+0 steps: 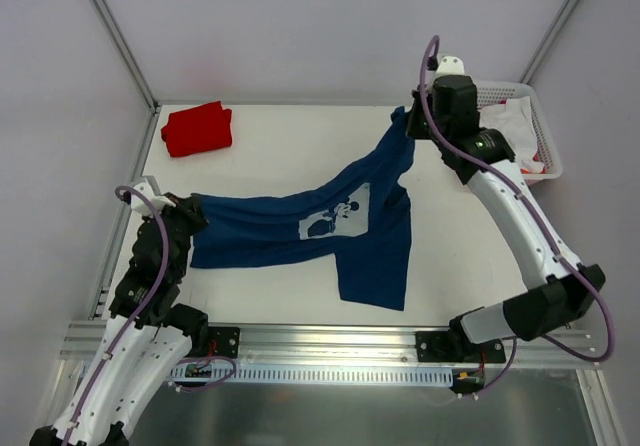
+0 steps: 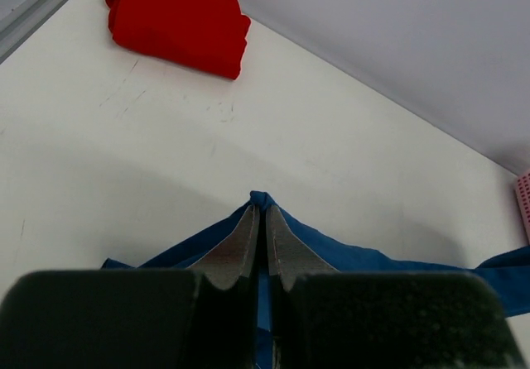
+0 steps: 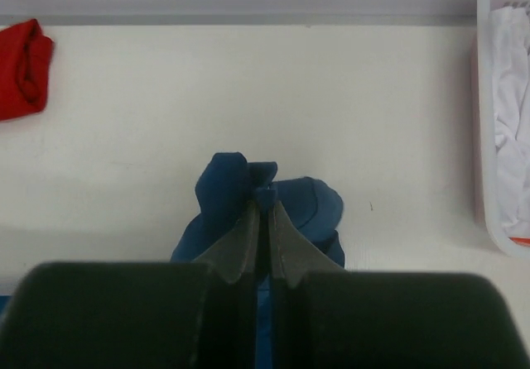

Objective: Fold and stack the t-shirts
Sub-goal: Flatten out the tshirt

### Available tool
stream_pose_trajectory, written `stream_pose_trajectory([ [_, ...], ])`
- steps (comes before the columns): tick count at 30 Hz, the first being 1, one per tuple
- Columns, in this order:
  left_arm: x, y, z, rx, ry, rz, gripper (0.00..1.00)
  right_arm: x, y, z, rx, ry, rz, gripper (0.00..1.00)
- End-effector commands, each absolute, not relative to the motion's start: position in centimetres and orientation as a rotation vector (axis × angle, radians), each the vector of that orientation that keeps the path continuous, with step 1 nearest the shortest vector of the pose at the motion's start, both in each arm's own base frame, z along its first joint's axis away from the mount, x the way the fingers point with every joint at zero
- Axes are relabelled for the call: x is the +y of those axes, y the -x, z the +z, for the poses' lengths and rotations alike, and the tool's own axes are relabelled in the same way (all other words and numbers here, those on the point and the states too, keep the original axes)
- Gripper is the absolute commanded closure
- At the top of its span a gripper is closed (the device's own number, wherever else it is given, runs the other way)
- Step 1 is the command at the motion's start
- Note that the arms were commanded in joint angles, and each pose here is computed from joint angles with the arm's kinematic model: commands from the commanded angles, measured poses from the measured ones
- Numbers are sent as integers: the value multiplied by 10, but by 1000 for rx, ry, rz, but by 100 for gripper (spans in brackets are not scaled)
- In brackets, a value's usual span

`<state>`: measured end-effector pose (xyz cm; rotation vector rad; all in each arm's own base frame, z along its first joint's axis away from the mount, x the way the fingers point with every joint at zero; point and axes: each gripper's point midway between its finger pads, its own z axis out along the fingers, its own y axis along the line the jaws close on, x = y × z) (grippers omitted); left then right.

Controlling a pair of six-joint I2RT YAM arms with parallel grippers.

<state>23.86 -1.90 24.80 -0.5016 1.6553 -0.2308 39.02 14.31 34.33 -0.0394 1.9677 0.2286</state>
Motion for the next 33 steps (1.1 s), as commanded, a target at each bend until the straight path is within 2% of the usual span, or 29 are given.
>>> stream_pose_trajectory([
  [1,-16,-261,267,1549,527,-215,100,144,-424,347,1921,21,193,100],
  [14,-19,-331,239,1564,559,-61,100,143,-522,272,2037,-6,97,100],
  [16,-16,-338,236,1564,571,-28,100,142,-537,274,2023,-19,99,100],
  [17,-17,-344,228,1585,567,-4,100,141,-548,255,2052,-20,88,100],
  [19,-16,-352,231,1564,579,10,100,144,-563,256,2038,-23,98,100],
  [20,-16,-358,223,1582,574,33,100,144,-573,237,2067,-25,90,100],
  [22,-17,-367,226,1565,581,39,100,147,-587,240,2047,-28,107,100],
  [23,-16,-374,215,1590,578,59,100,145,-597,222,2071,-32,97,100],
  [26,-17,-396,212,1598,578,69,100,144,-614,217,2059,-29,114,100],
  [33,-24,-448,194,1629,541,82,100,133,-642,164,2085,-50,119,100],
])
